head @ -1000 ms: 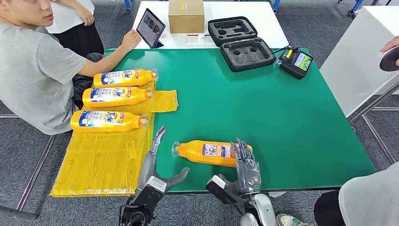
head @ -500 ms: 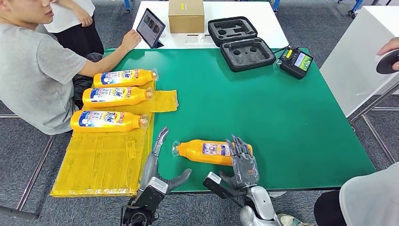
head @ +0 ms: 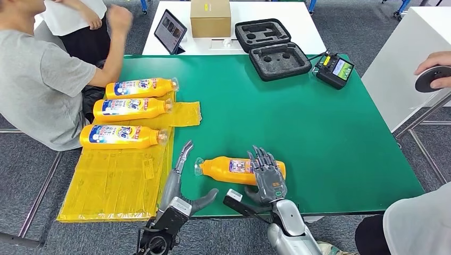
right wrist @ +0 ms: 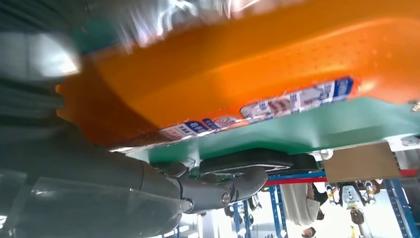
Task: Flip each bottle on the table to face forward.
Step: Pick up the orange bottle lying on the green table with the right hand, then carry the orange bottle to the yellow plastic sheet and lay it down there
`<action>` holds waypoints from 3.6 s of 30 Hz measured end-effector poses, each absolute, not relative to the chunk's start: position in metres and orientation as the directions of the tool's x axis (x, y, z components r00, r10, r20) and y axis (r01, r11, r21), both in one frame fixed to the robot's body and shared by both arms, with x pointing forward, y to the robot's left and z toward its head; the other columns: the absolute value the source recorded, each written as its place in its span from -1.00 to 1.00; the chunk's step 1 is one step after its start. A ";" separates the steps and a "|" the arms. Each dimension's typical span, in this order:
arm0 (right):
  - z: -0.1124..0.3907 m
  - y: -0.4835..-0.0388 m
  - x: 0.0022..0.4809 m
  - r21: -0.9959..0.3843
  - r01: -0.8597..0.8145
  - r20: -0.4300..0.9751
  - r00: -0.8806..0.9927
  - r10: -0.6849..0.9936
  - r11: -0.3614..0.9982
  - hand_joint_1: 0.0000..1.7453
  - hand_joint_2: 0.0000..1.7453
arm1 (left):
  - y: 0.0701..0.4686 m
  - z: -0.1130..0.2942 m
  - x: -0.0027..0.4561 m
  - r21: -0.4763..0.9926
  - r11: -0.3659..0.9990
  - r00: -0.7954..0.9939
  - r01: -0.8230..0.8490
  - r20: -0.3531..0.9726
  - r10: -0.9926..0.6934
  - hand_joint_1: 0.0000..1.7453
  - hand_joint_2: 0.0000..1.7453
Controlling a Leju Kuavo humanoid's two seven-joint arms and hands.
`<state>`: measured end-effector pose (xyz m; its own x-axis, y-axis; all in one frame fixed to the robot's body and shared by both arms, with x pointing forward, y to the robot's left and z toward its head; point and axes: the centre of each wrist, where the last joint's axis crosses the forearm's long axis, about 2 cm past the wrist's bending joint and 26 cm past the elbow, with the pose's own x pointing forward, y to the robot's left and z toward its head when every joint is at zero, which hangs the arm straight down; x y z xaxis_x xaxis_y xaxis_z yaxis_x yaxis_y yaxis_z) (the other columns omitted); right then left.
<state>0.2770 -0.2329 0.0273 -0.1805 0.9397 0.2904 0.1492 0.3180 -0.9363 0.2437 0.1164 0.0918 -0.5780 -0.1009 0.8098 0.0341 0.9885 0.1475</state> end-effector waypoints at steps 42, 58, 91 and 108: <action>0.030 -0.248 0.318 -0.652 -0.154 0.757 -0.189 0.626 0.742 1.00 1.00 | 0.112 0.095 0.254 0.141 0.990 -0.578 0.026 0.810 -0.100 -1.00 1.00; 0.016 -0.244 0.275 -0.263 0.046 0.939 -0.215 0.267 0.964 1.00 1.00 | 0.103 0.107 0.241 -0.031 0.995 -0.529 -0.099 0.848 -0.026 -1.00 1.00; 0.041 -0.183 0.269 -0.238 -0.056 0.909 -0.364 0.202 0.970 1.00 1.00 | 0.074 0.087 0.243 -0.122 0.990 -0.379 0.076 0.915 0.142 -1.00 1.00; 0.038 -0.152 0.266 -0.328 -0.044 0.875 -0.390 0.286 0.944 1.00 1.00 | 0.069 0.097 0.254 -0.275 0.959 -0.332 0.067 0.901 0.281 -1.00 1.00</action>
<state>0.2655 -0.1525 0.0385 -0.3903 0.2856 0.8753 -0.0445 0.9437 -0.3277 0.2542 0.0689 0.0971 -0.3315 0.2810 0.9006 0.0667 0.9592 -0.2747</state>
